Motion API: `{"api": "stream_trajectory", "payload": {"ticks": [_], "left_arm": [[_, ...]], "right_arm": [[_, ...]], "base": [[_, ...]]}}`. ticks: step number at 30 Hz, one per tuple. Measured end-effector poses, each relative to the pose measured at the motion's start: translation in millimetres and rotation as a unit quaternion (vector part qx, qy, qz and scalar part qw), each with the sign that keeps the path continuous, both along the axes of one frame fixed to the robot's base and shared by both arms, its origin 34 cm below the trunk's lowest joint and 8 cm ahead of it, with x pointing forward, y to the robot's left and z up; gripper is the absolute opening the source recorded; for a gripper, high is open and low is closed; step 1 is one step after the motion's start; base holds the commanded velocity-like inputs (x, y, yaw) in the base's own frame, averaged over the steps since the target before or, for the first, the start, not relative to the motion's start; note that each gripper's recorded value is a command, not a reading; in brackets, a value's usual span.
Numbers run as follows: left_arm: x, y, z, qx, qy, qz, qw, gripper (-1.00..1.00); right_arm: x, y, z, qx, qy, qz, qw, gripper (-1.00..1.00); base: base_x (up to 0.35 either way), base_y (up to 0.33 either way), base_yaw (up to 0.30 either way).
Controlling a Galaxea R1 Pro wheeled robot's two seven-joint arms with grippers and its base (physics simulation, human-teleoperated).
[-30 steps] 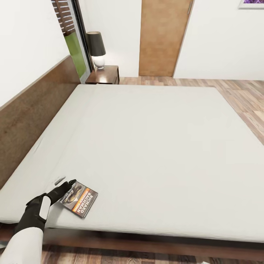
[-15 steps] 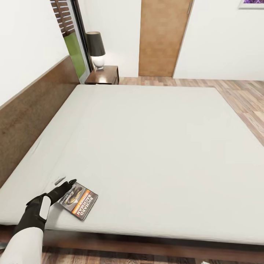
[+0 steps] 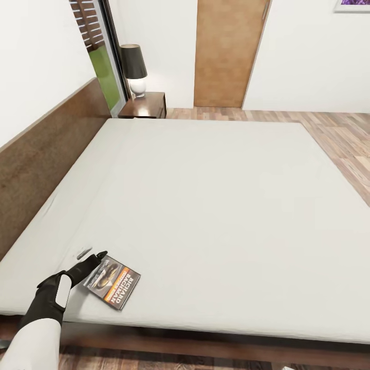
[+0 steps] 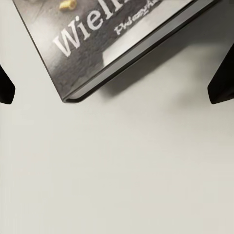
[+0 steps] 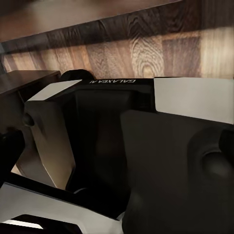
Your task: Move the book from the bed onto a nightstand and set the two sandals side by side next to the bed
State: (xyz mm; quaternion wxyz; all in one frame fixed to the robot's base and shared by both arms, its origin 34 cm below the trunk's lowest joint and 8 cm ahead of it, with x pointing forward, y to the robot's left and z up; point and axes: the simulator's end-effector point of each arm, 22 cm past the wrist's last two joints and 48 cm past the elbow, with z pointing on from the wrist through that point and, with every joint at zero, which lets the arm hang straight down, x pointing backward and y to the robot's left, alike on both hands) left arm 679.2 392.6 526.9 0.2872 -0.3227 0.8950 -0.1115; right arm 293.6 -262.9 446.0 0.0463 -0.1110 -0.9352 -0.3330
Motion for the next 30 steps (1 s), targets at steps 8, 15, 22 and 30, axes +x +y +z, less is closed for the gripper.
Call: {"api": "stream_trajectory", "payload": {"ticks": [8,15,22,30], "left_arm": [[0.0,0.0,0.0,0.000,0.000,0.000,1.0000,1.00],[0.0,0.0,0.0,0.000,0.000,0.000,1.0000,1.00],[0.0,0.0,0.0,0.000,0.000,0.000,1.0000,1.00],[0.0,0.0,0.0,0.000,0.000,0.000,1.0000,1.00]], "right_arm": [[-0.1,0.3,0.1,0.000,0.000,0.000,1.0000,1.00],[-0.1,0.4,0.1,0.001,0.000,0.000,1.0000,1.00],[-0.2,0.9,0.2,0.001,0.000,0.000,1.0000,1.00],[-0.2,0.3,0.0,0.000,0.000,0.000,1.0000,1.00]], "base": [[0.000,0.000,0.000],[0.000,0.000,0.000],[0.000,0.000,0.000],[0.000,0.000,0.000]]}}
